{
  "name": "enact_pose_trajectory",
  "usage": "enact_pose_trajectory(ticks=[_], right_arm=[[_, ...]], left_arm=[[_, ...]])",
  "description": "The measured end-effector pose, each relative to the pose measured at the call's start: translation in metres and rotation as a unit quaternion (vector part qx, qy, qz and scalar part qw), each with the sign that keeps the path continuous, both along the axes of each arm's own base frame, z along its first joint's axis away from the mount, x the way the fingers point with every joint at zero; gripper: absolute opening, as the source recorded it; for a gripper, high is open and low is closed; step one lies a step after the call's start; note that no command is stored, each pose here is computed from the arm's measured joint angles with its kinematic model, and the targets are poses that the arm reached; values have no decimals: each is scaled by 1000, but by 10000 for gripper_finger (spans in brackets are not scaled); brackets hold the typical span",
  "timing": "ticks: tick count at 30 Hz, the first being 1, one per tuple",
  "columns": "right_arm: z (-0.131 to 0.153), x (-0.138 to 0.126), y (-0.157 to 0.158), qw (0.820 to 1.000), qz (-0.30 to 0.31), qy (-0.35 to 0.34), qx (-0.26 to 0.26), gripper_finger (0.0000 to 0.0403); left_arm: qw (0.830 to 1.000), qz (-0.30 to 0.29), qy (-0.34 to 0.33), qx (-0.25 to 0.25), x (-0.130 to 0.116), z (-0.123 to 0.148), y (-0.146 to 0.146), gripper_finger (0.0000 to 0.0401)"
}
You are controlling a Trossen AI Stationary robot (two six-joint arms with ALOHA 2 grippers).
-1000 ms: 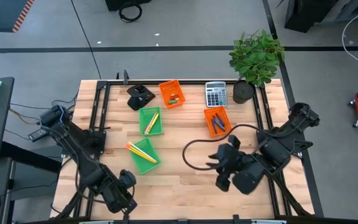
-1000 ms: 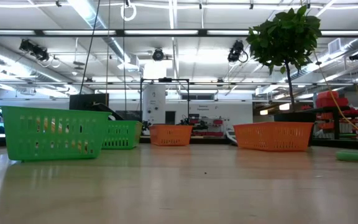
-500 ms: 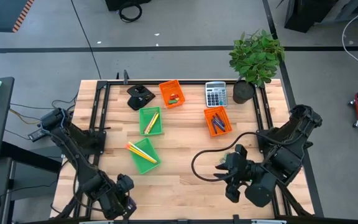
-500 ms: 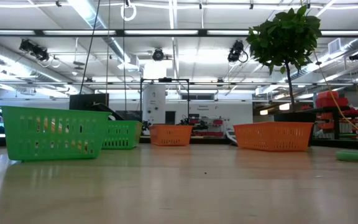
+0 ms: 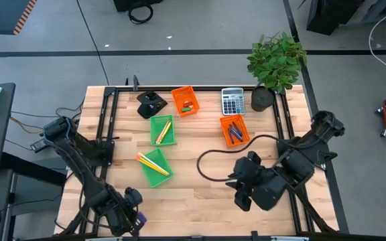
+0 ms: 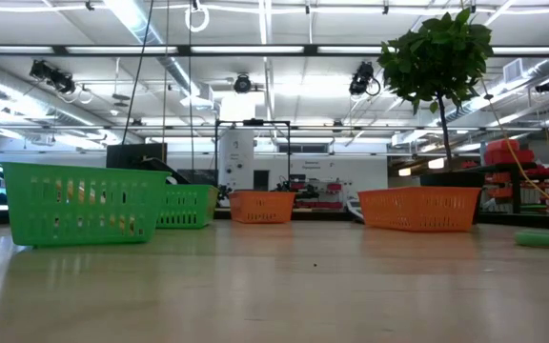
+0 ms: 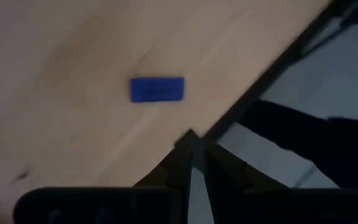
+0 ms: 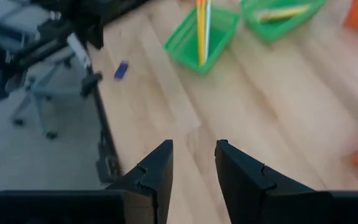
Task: Sort crayons/erasers/pens/pencils in bins
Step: Put the blue eraser into the top orange bin
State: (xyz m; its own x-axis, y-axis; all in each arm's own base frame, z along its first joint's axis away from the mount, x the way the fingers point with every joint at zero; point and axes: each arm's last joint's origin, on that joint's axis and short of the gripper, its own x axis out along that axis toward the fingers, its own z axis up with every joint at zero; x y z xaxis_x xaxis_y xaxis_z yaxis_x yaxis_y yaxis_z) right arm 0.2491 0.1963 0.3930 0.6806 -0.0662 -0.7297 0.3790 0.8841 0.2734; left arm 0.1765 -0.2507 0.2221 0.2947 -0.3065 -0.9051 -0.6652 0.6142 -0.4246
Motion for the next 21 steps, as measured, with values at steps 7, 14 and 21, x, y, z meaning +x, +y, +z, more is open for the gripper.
enact_pose_trajectory(ticks=[7,14,21], right_arm=[[0,12,-9,999,46,18,13,127],[0,15,-12,998,63,23,14,127],[0,12,-7,998,56,23,28,127]], left_arm=[[995,-9,-52,-90,3,-25,-5,26],[995,-9,-52,-89,2,-27,-5,31],[992,-19,-71,-107,5,-24,-8,42]])
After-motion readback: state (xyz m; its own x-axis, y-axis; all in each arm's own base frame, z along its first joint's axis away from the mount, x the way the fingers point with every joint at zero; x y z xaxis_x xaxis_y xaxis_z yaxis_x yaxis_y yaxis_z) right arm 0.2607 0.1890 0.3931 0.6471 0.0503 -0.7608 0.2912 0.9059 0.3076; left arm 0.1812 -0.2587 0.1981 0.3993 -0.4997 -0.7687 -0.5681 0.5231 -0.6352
